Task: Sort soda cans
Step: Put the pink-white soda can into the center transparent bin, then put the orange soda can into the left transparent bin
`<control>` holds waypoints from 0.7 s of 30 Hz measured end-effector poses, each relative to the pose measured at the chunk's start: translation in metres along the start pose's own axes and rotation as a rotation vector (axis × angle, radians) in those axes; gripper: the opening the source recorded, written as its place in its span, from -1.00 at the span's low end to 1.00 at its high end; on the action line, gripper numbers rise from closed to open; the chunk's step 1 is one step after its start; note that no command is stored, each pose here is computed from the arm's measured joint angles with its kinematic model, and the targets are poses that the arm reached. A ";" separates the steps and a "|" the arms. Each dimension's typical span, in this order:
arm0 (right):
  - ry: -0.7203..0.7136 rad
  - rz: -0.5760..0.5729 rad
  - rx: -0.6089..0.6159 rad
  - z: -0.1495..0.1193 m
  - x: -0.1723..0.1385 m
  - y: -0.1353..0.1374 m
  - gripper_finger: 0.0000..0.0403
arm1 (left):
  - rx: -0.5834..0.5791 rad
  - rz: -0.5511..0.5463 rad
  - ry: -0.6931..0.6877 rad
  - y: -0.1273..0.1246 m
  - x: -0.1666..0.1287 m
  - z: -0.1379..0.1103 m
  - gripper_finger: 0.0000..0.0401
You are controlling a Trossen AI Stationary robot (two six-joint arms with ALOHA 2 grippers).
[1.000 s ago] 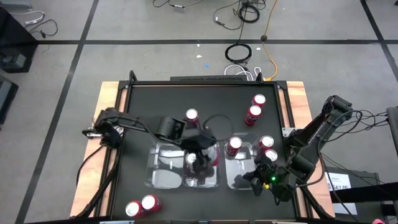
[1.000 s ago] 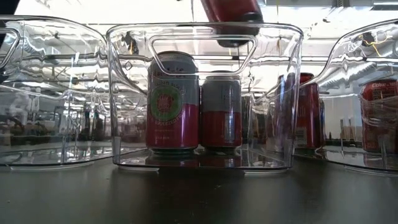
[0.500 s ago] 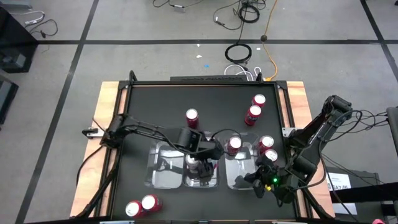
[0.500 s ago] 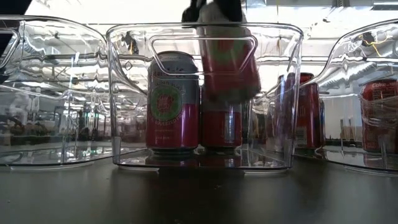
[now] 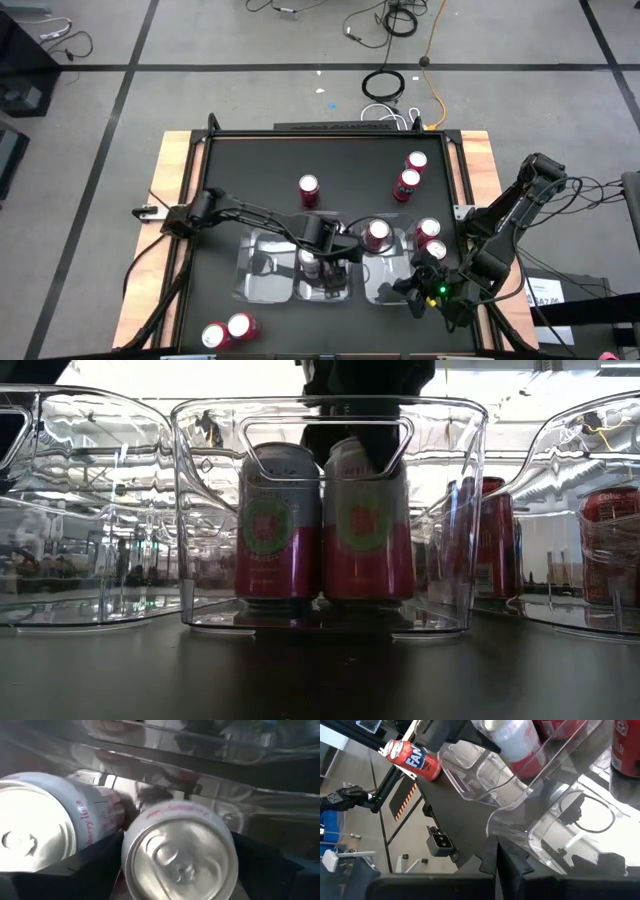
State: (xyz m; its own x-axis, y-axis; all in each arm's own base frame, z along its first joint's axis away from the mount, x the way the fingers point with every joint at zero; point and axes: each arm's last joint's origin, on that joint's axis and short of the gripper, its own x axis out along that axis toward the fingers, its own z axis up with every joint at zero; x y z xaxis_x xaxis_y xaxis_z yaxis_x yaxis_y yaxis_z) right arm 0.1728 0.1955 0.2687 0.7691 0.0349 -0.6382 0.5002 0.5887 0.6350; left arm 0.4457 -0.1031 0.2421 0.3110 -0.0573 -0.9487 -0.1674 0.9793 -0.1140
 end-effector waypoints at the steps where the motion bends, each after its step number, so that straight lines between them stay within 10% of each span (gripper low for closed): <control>1: 0.000 0.001 0.001 0.000 0.000 0.000 -1.00 | -0.001 0.000 -0.001 0.001 0.000 0.000 0.78; 21: 0.000 0.000 -0.001 0.000 0.000 0.000 -1.00 | -0.006 -0.057 0.017 0.013 -0.003 0.006 0.95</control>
State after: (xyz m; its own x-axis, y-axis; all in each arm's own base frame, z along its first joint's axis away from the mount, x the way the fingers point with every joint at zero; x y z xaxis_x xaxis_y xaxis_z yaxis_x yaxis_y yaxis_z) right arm 0.1729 0.1955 0.2687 0.7691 0.0355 -0.6381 0.4993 0.5897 0.6347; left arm 0.4486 -0.0894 0.2450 0.3046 -0.1160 -0.9454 -0.1553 0.9732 -0.1695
